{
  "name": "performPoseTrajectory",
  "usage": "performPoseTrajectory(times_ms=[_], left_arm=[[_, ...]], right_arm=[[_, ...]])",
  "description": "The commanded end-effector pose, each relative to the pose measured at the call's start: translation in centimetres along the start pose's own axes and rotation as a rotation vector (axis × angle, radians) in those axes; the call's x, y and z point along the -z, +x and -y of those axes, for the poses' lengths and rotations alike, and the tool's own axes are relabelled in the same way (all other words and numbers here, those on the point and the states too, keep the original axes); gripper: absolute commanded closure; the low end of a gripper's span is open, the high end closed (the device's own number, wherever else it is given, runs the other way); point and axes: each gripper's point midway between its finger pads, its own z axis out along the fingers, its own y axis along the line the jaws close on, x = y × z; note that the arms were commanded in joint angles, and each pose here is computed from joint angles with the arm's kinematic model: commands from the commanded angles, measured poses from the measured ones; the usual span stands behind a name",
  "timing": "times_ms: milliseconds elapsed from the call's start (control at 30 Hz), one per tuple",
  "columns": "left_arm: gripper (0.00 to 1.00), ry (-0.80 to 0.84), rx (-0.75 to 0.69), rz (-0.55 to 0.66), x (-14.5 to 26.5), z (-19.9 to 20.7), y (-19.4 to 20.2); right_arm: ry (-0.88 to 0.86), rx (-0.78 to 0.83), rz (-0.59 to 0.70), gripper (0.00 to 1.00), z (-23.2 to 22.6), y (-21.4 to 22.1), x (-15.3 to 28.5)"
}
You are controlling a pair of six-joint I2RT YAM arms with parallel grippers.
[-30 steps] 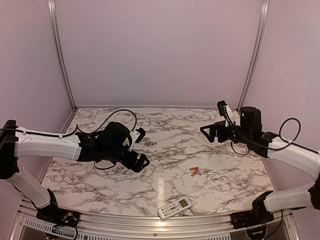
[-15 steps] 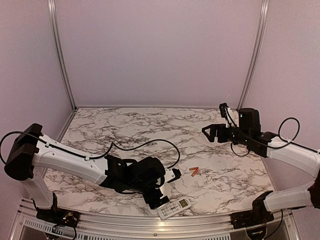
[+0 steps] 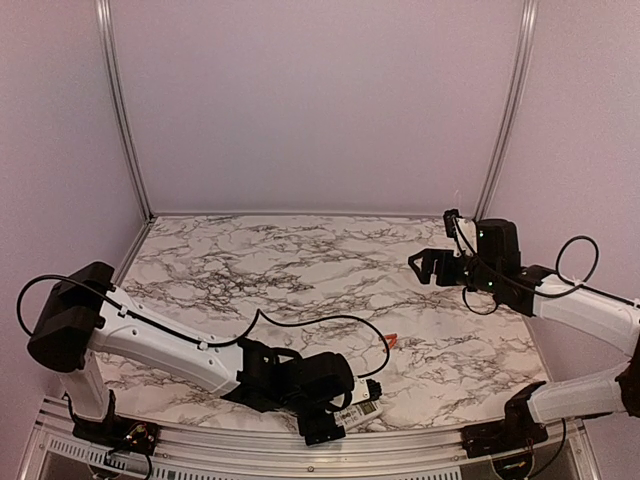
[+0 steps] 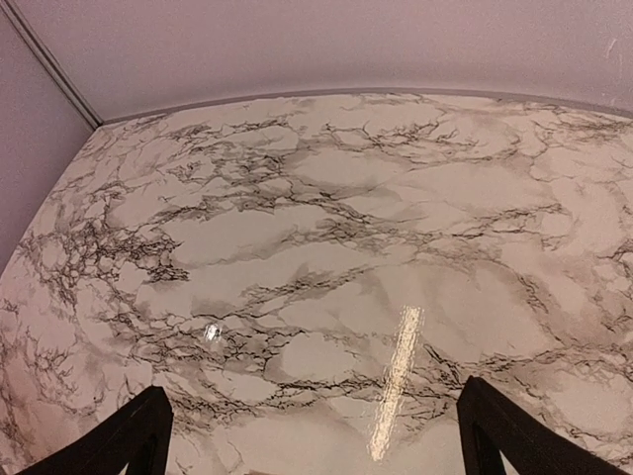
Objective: Load the batteries into the remote control
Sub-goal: Pick up the remote control from the center of the board.
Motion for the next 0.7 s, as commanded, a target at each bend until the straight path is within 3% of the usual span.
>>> performPoseTrajectory(times_ms=[0, 200, 667], left_arm=[[0.13, 0.018, -0.031, -0.046, -1.0, 0.9, 0.7], [0.23, 0.016, -0.022, -0.057, -1.6, 0.9, 1.2], [0.64, 0.079, 0.09, -0.044, -1.5, -0.2, 2.0]], right_arm=[[-0.03, 0.04, -0.018, 0.01, -0.9, 0.0, 0.1], [-0.097, 0.084, -0.071, 0.01, -2.0, 0.7, -0.3], [-0.229, 0.121, -0.093, 0.01, -4.1, 1.3, 0.0]])
